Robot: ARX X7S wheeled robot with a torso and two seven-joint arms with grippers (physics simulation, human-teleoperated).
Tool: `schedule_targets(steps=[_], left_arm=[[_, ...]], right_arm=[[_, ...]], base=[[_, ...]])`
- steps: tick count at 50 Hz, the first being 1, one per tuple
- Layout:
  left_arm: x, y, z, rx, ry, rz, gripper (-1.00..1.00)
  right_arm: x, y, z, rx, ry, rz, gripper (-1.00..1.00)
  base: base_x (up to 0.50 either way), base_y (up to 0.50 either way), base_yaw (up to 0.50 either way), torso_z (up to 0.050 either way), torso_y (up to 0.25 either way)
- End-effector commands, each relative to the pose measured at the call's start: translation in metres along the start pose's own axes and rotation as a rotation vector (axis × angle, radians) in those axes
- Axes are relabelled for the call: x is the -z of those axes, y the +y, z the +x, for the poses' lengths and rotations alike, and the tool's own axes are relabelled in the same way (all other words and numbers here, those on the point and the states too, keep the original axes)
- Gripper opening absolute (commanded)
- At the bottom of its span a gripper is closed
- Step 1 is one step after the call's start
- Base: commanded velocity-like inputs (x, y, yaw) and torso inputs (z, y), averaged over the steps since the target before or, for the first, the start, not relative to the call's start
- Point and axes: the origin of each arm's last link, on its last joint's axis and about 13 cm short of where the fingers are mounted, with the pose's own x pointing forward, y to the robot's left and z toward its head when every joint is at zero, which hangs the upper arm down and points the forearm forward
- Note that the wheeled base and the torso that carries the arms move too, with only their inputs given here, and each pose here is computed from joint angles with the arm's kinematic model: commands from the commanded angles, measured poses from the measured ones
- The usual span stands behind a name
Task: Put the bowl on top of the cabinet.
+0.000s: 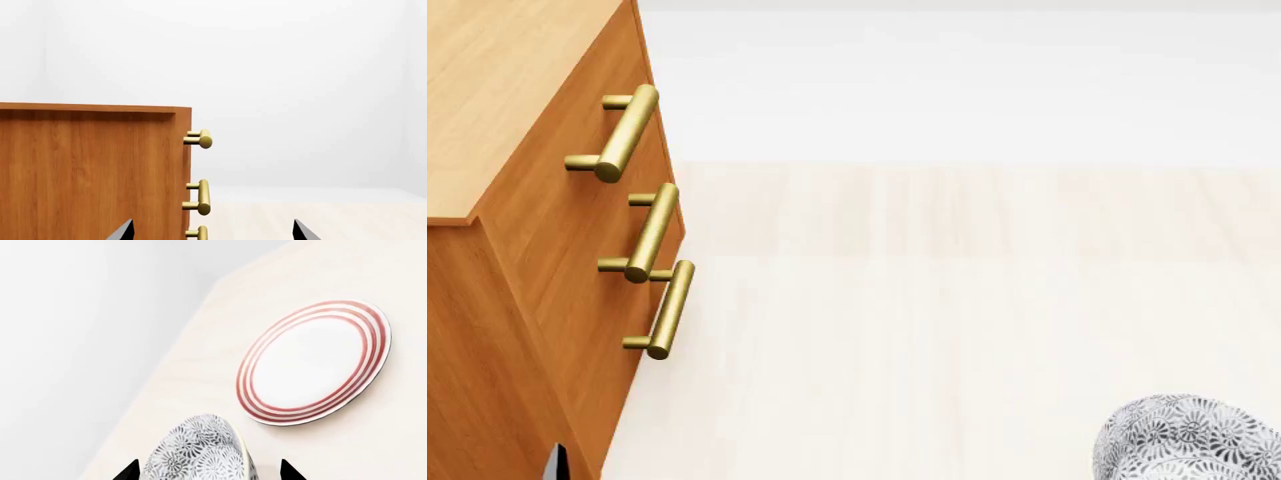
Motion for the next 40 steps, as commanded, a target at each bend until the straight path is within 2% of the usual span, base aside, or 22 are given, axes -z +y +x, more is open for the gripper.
schedule_targets(steps=[1,27,40], left_arm=[[0.000,0.000,0.000,0.000,0.001,0.000,1.00],[0.003,-0.001,0.001,0.006,0.010,-0.003,1.00],[0.003,-0.001,0.001,0.004,0.008,-0.001,1.00]], right_arm=[[0.003,-0.001,0.004,0.020,0.032,0.003,1.00],[0.019,-0.001,0.021,0.055,0.159,-0.023,1.00],[0.022,-0.002,0.025,0.060,0.172,-0.029,1.00]], base=[[0.00,0.00,0.00,0.000,0.000],[0.00,0.00,0.00,0.000,0.000],[0.00,0.00,0.00,0.000,0.000]])
